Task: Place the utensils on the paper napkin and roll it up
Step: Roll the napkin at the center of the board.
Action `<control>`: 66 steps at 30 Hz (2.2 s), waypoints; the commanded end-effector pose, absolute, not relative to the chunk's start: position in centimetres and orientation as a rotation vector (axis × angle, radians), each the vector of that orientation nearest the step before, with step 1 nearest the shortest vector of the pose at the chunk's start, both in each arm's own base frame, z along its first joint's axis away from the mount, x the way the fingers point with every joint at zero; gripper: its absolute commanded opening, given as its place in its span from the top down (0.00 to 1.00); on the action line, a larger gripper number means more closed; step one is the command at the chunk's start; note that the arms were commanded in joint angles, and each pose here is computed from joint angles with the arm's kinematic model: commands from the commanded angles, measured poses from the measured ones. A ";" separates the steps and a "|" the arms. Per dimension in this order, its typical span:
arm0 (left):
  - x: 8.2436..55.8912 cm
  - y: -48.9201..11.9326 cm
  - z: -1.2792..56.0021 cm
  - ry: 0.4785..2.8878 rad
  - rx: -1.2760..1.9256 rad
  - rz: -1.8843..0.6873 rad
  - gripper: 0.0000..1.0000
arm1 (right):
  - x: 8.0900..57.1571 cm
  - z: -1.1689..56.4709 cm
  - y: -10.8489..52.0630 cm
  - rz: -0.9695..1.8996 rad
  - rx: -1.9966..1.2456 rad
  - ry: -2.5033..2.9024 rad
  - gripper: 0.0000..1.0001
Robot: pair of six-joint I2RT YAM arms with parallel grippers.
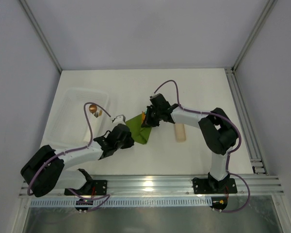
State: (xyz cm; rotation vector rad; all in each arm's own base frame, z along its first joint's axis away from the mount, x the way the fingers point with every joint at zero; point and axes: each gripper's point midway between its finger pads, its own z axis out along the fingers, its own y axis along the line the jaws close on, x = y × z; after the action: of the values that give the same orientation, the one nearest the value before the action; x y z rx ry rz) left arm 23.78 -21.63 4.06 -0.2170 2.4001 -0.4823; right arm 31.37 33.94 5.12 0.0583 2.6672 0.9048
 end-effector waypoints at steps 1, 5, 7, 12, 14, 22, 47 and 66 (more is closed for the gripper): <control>23.0 -25.8 7.4 2.273 -0.141 -0.812 1.00 | 32.1 7.9 34.3 0.947 0.022 2.581 0.96; 22.9 -27.2 8.9 2.229 -0.115 -0.899 1.00 | 32.2 8.0 34.4 0.955 0.021 2.580 0.96; 22.9 -27.6 8.8 2.239 -0.111 -0.913 1.00 | 32.2 8.1 34.5 0.958 0.022 2.575 0.96; 22.8 -28.8 7.4 2.268 -0.117 -0.966 1.00 | 32.2 8.3 34.5 0.959 0.018 2.574 0.96; 22.9 -29.0 7.1 2.272 -0.115 -0.966 1.00 | 32.3 8.5 34.5 0.962 0.018 2.571 0.96; 23.3 -29.5 6.2 2.280 -0.106 -0.957 1.00 | 32.4 8.8 34.7 0.973 0.018 2.565 0.96; 23.3 -29.2 3.7 2.326 -0.130 -0.913 1.00 | 32.5 9.0 35.1 0.995 0.019 2.567 0.96; 23.4 -28.2 3.2 2.309 -0.133 -0.860 1.00 | 32.9 9.0 35.7 1.003 0.012 2.578 0.96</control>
State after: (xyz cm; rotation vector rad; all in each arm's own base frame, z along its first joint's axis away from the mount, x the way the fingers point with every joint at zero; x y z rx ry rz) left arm 23.04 -28.94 1.94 -0.1362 2.3639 -0.8877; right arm 31.95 34.92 6.86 0.0301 2.6330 0.9606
